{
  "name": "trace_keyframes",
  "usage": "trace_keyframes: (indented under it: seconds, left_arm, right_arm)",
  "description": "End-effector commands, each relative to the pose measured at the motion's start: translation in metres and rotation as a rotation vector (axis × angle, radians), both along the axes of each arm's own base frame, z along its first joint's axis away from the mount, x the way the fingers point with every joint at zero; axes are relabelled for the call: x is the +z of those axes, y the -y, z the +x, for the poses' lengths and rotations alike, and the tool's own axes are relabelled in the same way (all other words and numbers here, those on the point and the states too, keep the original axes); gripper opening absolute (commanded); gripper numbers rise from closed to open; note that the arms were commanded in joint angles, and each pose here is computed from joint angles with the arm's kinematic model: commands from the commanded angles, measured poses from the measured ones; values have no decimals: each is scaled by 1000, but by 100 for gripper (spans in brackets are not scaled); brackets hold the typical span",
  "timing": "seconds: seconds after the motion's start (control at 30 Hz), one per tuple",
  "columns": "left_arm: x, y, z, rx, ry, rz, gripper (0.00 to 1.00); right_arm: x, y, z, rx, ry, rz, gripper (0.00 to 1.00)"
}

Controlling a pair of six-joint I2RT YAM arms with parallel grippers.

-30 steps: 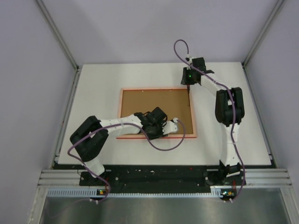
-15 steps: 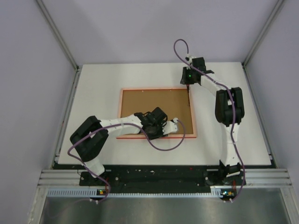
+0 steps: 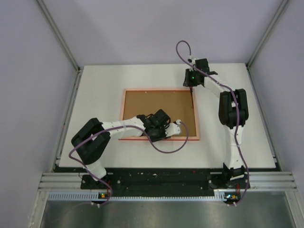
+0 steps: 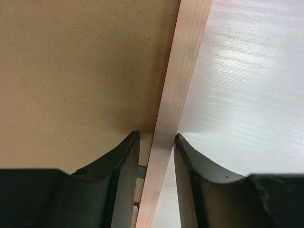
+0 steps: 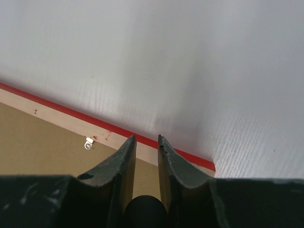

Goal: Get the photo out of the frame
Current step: Release the photo frame item from the photo frame.

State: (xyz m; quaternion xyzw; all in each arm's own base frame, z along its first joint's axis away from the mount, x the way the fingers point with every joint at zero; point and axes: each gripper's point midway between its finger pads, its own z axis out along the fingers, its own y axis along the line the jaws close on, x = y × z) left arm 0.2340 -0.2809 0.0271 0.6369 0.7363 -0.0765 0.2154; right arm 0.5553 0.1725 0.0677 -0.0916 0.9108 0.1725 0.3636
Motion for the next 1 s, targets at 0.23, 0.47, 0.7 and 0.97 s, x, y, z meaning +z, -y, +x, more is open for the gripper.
trace_keyframes:
  seconds: [0.23,0.47,0.7,0.97]
  left_arm:
    - [-13,-6,9,70,19,34,39]
    - [-14,-11,24,163,71,65,31]
    - [-16,-14,28,200,84,89,24]
    - [-16,-11,26,198,79,88,24]
  right_arm:
    - [-7,-5,-11,-7,-48,22,0]
    - [-13,2,-20,-62,-79,7,0]
    - [-7,5,-26,-67,-75,5,0]
    - [4,5,-26,-87,-32,29,0]
